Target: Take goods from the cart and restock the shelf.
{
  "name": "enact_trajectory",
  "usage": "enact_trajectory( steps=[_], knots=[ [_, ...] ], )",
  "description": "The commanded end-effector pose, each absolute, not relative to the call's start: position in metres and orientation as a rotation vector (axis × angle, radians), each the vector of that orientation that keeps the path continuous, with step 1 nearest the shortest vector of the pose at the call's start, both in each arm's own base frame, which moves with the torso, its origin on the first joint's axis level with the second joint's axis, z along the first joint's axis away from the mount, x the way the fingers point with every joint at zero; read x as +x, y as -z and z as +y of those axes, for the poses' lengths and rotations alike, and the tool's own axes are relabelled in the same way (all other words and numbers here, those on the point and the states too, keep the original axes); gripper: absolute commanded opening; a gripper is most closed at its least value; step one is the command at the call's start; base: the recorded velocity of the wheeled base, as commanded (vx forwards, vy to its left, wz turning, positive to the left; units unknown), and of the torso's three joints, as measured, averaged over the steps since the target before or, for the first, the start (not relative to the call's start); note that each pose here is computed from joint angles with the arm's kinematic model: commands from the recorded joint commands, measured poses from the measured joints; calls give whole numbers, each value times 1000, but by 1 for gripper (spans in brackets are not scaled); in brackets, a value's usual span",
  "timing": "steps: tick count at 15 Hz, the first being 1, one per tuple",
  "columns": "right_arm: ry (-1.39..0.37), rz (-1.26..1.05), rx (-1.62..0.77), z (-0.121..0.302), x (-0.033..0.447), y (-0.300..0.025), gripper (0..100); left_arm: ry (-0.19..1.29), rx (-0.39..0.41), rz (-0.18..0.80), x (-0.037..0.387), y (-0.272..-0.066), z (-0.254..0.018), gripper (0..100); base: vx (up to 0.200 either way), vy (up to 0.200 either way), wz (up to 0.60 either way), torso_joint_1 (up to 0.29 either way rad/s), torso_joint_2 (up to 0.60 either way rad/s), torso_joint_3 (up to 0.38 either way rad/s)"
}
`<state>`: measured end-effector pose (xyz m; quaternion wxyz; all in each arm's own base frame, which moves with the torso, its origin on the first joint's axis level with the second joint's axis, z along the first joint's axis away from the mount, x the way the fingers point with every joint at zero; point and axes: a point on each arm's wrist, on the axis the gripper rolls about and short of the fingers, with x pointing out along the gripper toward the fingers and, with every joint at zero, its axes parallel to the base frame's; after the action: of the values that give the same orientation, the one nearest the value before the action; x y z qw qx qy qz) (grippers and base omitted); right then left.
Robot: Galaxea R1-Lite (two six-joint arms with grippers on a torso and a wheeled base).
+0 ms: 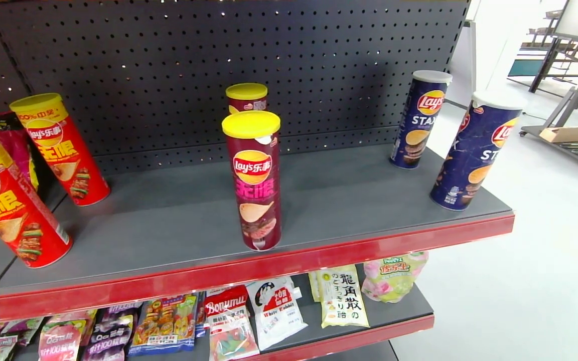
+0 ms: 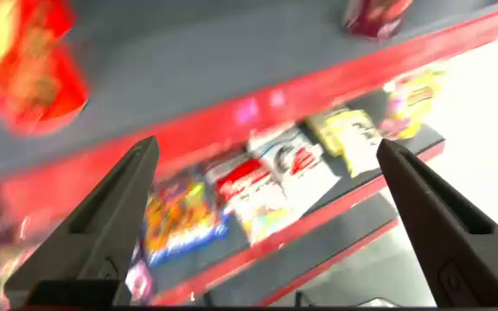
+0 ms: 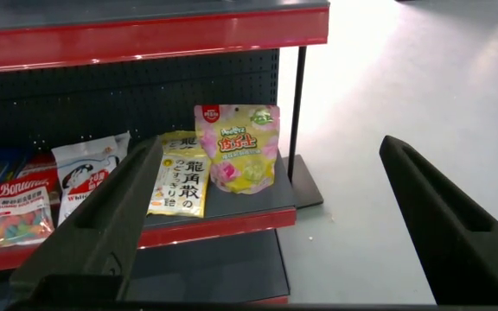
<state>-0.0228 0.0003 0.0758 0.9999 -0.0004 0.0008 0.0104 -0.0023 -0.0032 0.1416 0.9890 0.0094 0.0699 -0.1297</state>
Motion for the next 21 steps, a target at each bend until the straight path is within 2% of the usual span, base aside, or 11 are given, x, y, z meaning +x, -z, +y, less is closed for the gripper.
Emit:
enact_trajectory(
  steps=[1, 7, 9, 13, 16, 17, 18, 19, 20, 21],
  knots=[
    [-21, 5, -1, 0, -23, -75, 100, 227, 21, 28, -18, -142, -1, 100, 0, 0, 0, 0, 0, 0],
    [-21, 3, 0, 0, -23, -76, 100, 220, 23, 31, -18, -141, -1, 100, 0, 0, 600, 2, 2, 6],
    [-21, 3, 3, 0, -23, -75, 100, 218, 23, 33, -19, -139, -1, 100, 0, 0, 0, 0, 0, 0],
    [-21, 3, 2, 0, -23, -76, 100, 232, 26, 11, -26, -112, 0, 100, 0, 0, 0, 0, 0, 0],
    [-21, 2, 3, 0, -23, -76, 100, 223, 18, 44, -20, -96, 0, 100, 0, 0, 0, 0, 0, 0],
    [-23, 2, 8, 0, -23, -76, 100, 217, 23, 65, -16, -82, -1, 100, 0, 0, 0, 0, 0, 0],
    [-23, 2, 9, 0, -23, -76, 100, 204, 22, 41, -15, -83, -1, 100, 0, 0, 0, 0, 0, 0],
    [-28, -27, 14, 0, -24, -81, 100, 205, 23, 44, -15, -83, -1, 100, 0, 0, 0, 0, 0, 0],
    [-86, -110, 53, 1, -29, -135, 100, 200, 25, 45, -15, -82, 0, 100, 0, 0, 0, 0, 0, 0],
    [-107, -127, 61, 1, -29, -152, 100, 200, 26, 45, -15, -82, 0, 100, 0, 0, 0, 0, 0, 0]
  ],
)
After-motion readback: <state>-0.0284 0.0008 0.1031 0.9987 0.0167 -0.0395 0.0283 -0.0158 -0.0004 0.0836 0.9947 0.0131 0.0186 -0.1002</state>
